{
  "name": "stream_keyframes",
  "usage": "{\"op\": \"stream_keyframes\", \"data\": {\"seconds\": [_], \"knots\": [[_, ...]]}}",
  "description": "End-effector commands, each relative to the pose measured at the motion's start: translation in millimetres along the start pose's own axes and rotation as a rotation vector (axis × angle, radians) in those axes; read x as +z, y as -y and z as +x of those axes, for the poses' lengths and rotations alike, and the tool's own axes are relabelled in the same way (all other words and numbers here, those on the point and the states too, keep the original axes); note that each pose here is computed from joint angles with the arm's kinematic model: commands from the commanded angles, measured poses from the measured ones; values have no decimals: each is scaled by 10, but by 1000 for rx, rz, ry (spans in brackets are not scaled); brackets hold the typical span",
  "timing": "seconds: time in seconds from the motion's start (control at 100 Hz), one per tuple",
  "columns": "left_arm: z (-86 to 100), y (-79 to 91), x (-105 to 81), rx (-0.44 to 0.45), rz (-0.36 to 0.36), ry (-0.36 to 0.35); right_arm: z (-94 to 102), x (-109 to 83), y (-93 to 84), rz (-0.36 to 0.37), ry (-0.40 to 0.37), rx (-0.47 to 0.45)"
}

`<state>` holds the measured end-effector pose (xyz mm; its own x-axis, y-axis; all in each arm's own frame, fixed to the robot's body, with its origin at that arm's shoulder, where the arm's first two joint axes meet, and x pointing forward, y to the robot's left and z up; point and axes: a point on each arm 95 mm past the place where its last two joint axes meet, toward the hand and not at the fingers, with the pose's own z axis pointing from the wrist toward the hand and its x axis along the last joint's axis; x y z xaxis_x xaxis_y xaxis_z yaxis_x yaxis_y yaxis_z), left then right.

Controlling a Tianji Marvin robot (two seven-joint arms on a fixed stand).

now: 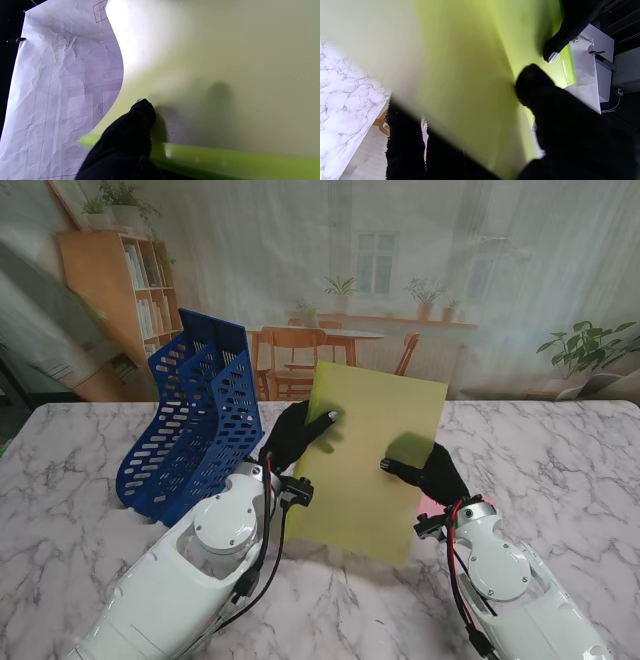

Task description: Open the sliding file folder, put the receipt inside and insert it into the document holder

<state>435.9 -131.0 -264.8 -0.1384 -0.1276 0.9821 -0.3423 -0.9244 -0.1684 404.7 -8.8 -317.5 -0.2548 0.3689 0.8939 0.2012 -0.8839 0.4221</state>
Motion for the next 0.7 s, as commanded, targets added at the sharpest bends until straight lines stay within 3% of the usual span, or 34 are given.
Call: {"op": "stream_keyframes", "data": {"seconds": [0.0,0.12,0.29,0.69], "knots": [[-36,-85,-16,-11,-43,16,12,24,32,10,0,9],[-52,-84,-40,-13,-63,26,3,37,42,5,1,0],[-67,-24,-60,-12,-68,23,2,58,51,-55,-14,4],[-47,216,-74,3,-25,5,23,37,-1,-131,-55,5]]}}
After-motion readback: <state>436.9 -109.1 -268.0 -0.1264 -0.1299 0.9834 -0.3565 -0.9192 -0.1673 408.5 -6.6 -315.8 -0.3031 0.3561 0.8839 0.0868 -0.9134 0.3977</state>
